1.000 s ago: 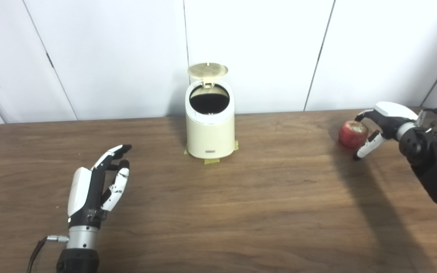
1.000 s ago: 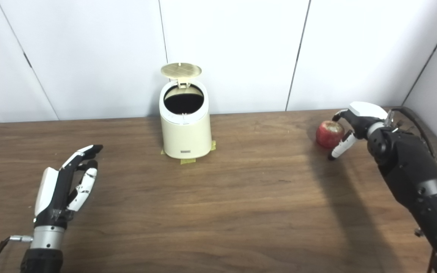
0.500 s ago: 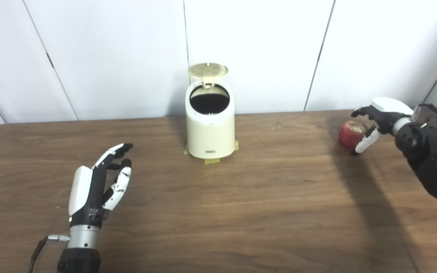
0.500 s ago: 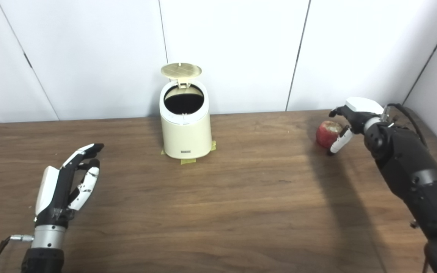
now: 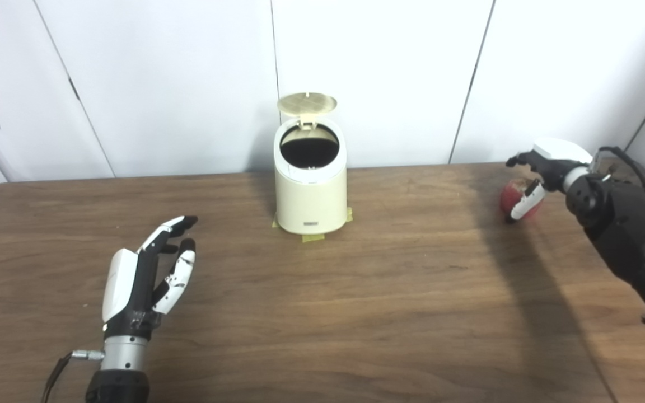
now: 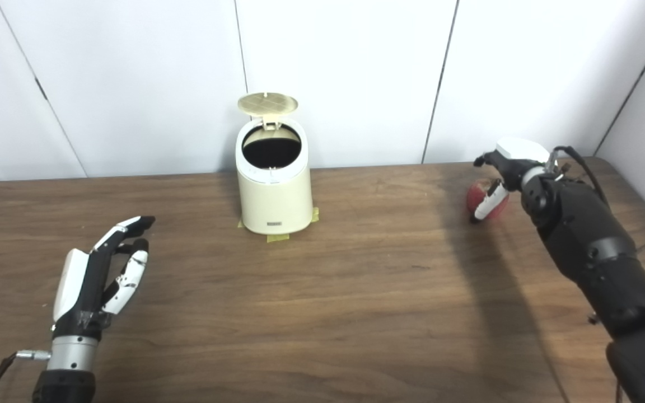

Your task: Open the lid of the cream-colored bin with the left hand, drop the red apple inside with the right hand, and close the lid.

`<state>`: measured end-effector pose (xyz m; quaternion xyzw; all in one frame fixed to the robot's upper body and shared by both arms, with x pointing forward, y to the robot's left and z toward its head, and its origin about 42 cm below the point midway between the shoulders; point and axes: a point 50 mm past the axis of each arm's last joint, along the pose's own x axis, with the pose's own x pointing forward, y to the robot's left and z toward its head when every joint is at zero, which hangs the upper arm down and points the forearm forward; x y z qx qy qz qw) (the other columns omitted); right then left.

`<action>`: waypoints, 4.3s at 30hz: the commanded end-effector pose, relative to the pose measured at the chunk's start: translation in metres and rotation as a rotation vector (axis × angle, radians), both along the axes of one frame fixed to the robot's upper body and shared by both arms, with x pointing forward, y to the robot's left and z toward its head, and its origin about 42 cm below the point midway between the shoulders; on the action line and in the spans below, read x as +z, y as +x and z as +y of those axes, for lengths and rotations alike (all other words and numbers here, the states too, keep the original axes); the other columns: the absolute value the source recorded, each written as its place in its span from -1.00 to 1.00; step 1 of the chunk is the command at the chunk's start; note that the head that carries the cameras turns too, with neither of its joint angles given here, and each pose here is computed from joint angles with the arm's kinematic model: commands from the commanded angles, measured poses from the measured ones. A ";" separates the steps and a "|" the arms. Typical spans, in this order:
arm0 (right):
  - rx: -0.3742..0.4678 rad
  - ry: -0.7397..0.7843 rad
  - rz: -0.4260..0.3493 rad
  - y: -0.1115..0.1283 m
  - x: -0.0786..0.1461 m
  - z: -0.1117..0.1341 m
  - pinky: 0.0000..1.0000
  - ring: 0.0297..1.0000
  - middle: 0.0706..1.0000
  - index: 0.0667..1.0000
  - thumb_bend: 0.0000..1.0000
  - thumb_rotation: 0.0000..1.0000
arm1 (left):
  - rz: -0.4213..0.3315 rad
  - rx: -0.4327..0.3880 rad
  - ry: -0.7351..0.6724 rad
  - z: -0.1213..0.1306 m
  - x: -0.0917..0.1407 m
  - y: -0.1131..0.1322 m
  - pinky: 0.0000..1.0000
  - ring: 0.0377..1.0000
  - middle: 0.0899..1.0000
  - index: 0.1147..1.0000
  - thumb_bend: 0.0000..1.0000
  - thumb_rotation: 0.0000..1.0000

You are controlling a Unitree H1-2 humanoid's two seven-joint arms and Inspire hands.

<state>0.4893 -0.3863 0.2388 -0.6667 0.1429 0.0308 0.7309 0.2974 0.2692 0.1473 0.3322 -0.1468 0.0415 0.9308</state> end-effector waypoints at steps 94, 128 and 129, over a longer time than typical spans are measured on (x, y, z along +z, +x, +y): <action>0.635 -0.055 -0.402 -0.072 0.180 0.194 -0.35 -0.18 -0.08 -0.13 0.06 -1.00 | -0.022 0.020 0.180 -0.010 0.005 0.009 0.38 0.58 0.52 0.50 -0.54 0.38; 0.949 -0.038 -0.760 -0.038 0.134 0.297 -0.36 -0.13 0.09 -0.17 -0.02 -1.00 | -0.033 0.003 0.183 -0.022 0.006 0.011 0.42 0.60 0.54 0.52 -0.53 0.55; 0.944 -0.038 -0.760 -0.036 0.133 0.297 -0.35 -0.13 0.09 -0.17 -0.02 -1.00 | -0.036 0.003 0.186 -0.022 0.006 0.012 0.41 0.60 0.54 0.52 -0.52 0.58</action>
